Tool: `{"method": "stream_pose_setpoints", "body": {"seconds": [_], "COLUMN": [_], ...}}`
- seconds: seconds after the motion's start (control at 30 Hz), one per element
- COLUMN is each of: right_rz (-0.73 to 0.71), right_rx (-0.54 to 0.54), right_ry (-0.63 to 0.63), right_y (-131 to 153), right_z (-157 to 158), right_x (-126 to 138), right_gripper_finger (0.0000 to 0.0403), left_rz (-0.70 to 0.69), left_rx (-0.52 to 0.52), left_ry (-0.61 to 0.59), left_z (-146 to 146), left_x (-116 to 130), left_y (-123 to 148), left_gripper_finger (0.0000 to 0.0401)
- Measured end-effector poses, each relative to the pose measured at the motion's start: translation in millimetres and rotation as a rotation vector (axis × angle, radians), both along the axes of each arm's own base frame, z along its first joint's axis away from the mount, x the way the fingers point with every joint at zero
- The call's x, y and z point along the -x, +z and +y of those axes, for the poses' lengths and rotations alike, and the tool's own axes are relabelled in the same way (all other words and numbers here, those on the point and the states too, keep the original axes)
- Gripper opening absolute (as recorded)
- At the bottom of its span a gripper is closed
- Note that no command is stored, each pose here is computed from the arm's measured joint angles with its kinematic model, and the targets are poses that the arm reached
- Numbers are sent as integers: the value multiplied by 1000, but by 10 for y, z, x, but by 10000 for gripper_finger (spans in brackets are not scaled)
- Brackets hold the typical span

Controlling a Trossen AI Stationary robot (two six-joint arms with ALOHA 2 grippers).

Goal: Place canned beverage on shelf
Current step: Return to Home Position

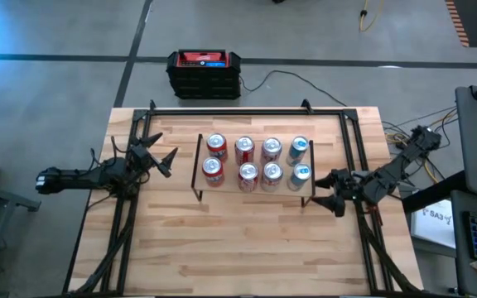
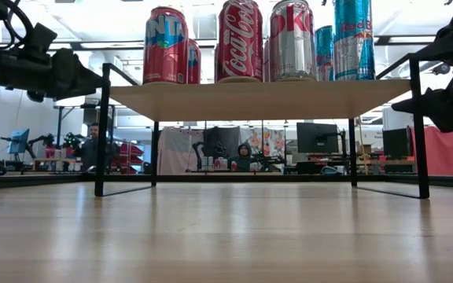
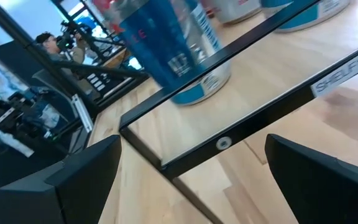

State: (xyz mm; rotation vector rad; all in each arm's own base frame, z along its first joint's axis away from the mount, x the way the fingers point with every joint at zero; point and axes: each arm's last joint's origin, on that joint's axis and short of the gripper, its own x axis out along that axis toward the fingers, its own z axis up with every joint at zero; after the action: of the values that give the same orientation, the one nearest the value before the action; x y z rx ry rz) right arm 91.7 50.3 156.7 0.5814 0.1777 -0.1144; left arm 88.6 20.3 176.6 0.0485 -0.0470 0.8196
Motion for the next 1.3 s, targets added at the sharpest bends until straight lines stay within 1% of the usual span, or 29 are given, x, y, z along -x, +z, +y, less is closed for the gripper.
{"method": "stream_pose_setpoints", "body": {"seconds": [0.5, 1.3], "right_rz": [0, 0], "right_rx": [0, 0], "right_ry": [-90, -93], "right_y": [0, 0], "right_z": [-87, -88], "right_x": [-43, -43], "right_gripper_finger": [384, 384], "left_rz": [0, 0], "left_rx": [0, 0], "left_ry": [0, 0], "left_z": [0, 0], "left_x": [0, 0], "left_y": [1, 1], "left_gripper_finger": [378, 378]}}
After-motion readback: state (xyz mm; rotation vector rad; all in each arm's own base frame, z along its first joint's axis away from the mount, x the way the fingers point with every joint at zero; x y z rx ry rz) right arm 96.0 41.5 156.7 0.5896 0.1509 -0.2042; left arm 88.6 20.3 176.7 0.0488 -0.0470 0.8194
